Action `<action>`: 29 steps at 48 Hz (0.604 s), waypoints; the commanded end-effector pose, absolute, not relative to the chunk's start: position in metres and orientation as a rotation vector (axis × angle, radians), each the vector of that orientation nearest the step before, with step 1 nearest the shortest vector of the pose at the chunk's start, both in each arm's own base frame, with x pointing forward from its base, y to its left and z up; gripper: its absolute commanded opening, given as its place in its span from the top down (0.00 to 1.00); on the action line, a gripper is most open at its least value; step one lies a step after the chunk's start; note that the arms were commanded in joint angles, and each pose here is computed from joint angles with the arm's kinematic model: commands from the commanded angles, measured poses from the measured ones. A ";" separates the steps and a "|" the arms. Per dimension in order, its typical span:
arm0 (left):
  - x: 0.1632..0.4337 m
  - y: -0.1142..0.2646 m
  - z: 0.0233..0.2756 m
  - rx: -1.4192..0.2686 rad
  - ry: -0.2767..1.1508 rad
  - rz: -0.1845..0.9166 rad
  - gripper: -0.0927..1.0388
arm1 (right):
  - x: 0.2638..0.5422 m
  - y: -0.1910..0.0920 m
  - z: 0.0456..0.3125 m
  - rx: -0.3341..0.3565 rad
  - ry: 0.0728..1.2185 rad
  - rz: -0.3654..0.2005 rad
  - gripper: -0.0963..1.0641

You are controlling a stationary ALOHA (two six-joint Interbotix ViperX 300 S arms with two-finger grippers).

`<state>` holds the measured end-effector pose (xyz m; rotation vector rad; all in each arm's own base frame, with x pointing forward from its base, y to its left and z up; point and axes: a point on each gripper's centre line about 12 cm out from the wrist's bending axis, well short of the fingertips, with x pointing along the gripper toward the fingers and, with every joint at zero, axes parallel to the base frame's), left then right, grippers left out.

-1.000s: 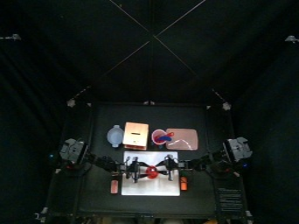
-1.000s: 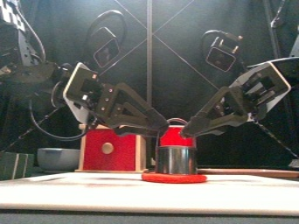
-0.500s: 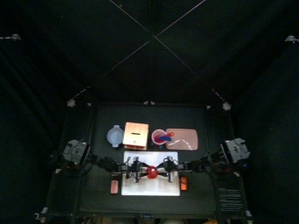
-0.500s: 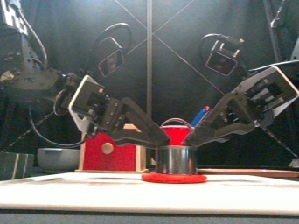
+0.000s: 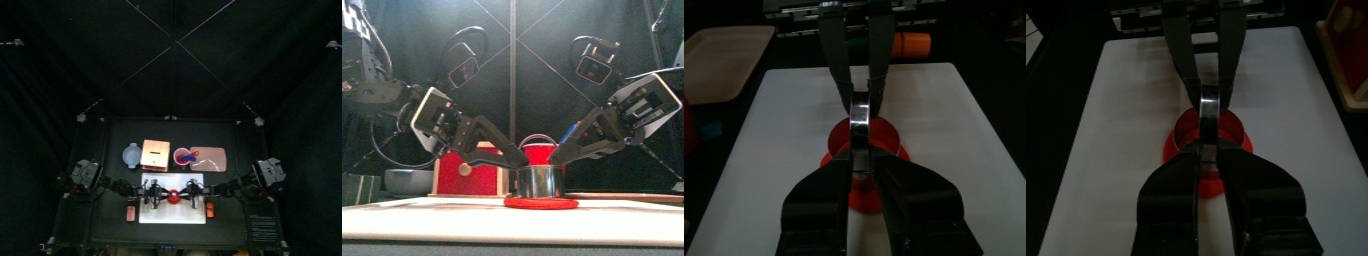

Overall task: Get the cutter from the drawer then cut the dough then place the extra dough in the bowl
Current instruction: Cut the dough

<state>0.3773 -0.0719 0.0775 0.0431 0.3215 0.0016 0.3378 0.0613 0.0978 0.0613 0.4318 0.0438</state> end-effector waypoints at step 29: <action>0.365 -0.098 0.030 0.033 0.528 -0.038 0.38 | 0.329 0.054 0.062 0.128 0.604 -0.056 0.51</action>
